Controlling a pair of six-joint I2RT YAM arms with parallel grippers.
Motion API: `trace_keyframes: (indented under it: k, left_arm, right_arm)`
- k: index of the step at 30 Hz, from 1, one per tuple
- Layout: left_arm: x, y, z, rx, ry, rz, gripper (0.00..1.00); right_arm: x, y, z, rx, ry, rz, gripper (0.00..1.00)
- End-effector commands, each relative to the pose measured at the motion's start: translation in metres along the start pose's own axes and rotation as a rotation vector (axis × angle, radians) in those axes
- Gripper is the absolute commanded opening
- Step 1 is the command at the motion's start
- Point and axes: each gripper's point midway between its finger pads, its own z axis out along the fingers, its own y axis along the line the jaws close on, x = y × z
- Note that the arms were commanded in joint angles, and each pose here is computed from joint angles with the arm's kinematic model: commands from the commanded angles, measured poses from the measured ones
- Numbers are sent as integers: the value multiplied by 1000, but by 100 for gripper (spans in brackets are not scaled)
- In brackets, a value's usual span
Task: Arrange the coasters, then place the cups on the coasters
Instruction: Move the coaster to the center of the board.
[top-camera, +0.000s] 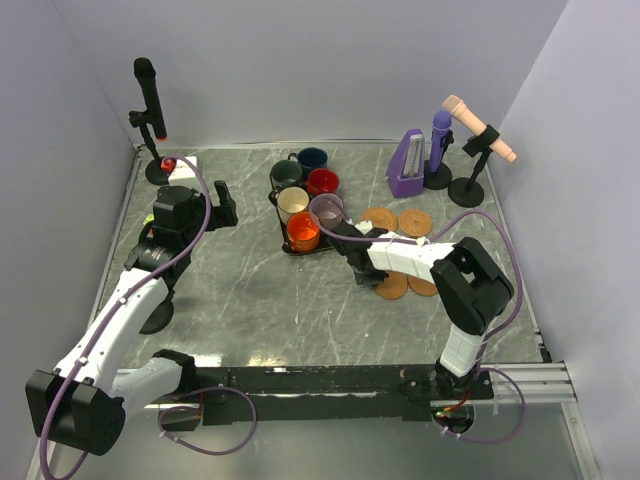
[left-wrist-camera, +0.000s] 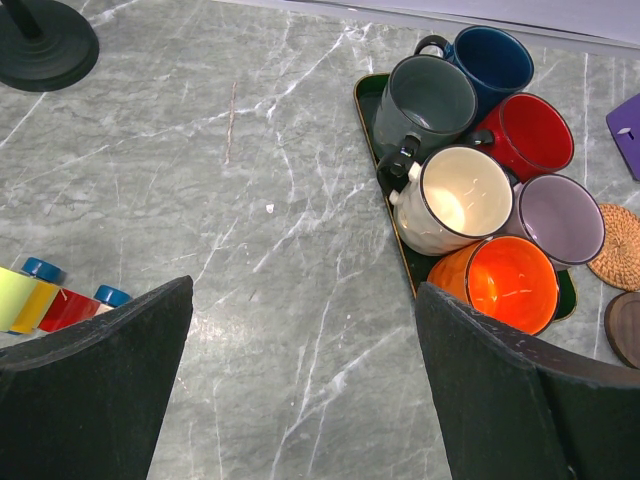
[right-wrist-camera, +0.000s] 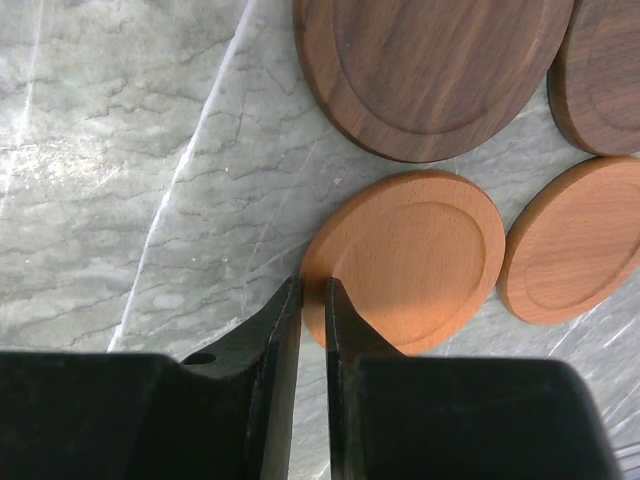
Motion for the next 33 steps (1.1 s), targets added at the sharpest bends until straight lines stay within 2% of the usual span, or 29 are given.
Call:
trace_keyframes:
  k: [1, 9, 21, 29, 33]
  left_arm:
    - [-21, -7, -2, 26, -61, -16, 97]
    - [-20, -7, -1, 27, -59, -16, 97]
    - [-19, -6, 0, 25, -55, -16, 97]
    - [-18, -7, 1, 28, -49, -14, 97]
    - [-18, -7, 1, 29, -49, -14, 97]
  right_arm:
    - [8, -8, 11, 33, 51, 11, 2]
    - [7, -7, 12, 24, 47, 10, 3]
    - [6, -1, 9, -18, 32, 14, 9]
    - [3, 4, 3, -40, 23, 11, 17]
    - [0, 4, -2, -47, 15, 15, 24]
